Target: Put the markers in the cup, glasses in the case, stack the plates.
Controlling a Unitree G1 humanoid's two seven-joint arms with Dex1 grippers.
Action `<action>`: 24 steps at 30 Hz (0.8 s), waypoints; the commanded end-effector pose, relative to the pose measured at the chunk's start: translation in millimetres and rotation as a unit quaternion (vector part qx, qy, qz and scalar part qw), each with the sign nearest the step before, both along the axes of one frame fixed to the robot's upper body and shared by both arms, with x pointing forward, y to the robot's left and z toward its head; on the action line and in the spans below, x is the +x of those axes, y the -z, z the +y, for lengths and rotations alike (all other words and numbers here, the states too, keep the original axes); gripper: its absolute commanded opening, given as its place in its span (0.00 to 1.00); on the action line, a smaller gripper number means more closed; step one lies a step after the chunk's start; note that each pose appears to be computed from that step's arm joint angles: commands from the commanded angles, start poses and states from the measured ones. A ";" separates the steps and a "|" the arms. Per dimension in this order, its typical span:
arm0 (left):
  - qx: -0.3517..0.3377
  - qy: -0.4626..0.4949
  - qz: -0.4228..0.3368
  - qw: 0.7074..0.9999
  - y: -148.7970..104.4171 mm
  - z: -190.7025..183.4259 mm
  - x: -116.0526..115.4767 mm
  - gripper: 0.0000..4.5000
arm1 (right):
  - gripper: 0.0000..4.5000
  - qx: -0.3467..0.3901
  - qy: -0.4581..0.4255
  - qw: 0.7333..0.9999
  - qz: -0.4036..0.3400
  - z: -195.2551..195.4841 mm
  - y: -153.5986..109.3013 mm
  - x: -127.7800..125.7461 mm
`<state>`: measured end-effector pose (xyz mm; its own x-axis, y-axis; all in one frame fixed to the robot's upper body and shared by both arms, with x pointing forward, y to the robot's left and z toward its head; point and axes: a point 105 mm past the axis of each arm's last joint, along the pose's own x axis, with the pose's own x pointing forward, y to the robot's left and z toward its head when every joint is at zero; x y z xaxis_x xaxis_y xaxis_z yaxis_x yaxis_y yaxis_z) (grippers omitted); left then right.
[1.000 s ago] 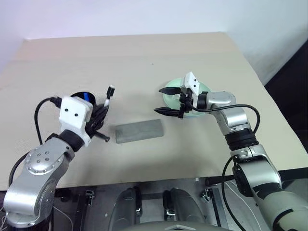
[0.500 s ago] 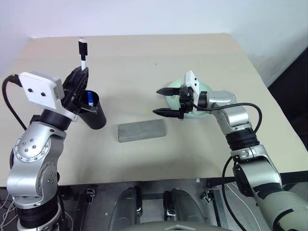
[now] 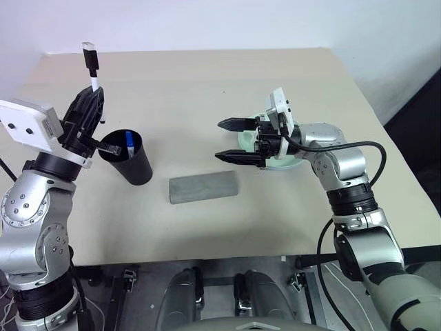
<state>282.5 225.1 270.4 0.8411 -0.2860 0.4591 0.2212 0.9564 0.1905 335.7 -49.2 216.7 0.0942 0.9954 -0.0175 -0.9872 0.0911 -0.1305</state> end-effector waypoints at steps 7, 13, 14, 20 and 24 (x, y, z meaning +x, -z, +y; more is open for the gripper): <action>-0.003 0.014 0.008 1.000 9.6 19.9 -4.0 0.00 | 1.00 -0.011 0.007 1.000 -0.026 -2.0 -1.4 -1.8; 0.034 -0.004 0.033 0.999 27.5 24.3 -0.5 0.00 | 1.00 -0.016 0.013 0.999 -0.030 -2.8 0.5 0.0; 0.033 -0.006 0.034 0.999 28.2 25.0 -0.2 0.00 | 1.00 -0.016 0.014 0.999 -0.031 -2.9 0.4 0.3; 0.032 -0.015 0.046 0.998 34.9 30.0 3.2 0.00 | 1.00 -0.017 0.018 0.999 -0.033 -3.6 0.4 1.8; 0.030 -0.021 0.058 0.998 40.8 33.1 5.0 0.00 | 1.00 -0.018 0.022 0.999 -0.034 -4.3 0.5 2.7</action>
<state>289.3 258.1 225.2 0.9052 -0.2696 0.3286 0.2146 0.9572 0.1942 339.3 -52.8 207.9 0.1388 0.9886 -0.0578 -0.9786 0.1280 -0.1611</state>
